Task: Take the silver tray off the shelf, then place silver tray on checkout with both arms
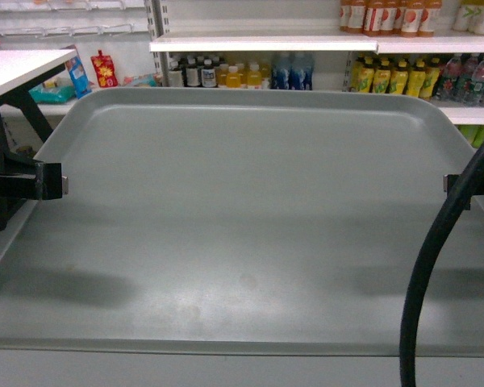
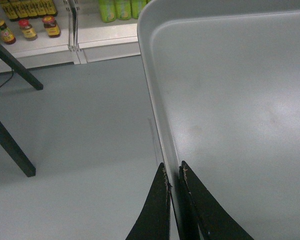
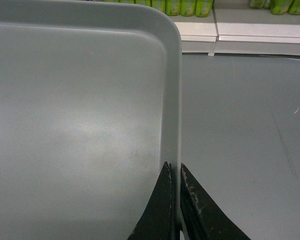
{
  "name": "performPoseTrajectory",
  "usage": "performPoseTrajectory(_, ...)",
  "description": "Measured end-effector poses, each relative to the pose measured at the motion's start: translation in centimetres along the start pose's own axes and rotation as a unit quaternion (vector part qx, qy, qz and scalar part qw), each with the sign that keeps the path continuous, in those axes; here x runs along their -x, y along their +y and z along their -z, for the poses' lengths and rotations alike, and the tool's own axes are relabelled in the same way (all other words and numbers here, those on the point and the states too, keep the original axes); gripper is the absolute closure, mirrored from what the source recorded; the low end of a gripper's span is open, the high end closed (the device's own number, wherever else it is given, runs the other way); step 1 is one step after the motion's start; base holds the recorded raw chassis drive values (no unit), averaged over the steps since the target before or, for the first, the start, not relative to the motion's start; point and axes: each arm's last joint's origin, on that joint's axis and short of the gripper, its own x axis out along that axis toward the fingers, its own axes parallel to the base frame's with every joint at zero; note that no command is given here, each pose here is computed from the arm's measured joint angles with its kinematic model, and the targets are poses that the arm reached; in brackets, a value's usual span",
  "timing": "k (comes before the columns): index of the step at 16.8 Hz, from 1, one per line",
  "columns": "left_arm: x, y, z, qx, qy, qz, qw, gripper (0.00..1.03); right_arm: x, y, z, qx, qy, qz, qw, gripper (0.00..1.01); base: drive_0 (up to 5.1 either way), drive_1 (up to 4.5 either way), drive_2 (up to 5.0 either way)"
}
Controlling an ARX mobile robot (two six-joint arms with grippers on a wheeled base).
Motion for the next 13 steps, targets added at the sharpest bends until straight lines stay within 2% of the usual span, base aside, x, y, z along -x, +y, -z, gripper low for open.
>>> performPoseTrajectory(5,0.00,0.01,0.01,0.000,0.000,0.000,1.0000,0.99,0.00,0.00,-0.03,0.000,-0.002,0.000,1.0000,0.99,0.1,-4.21,4.4)
performPoseTrajectory(13,0.06,0.03,-0.01,0.000,0.000,-0.001,1.0000,0.99,0.08,0.01,-0.12,0.000,-0.004,0.000,1.0000,0.99,0.0,0.00,0.0)
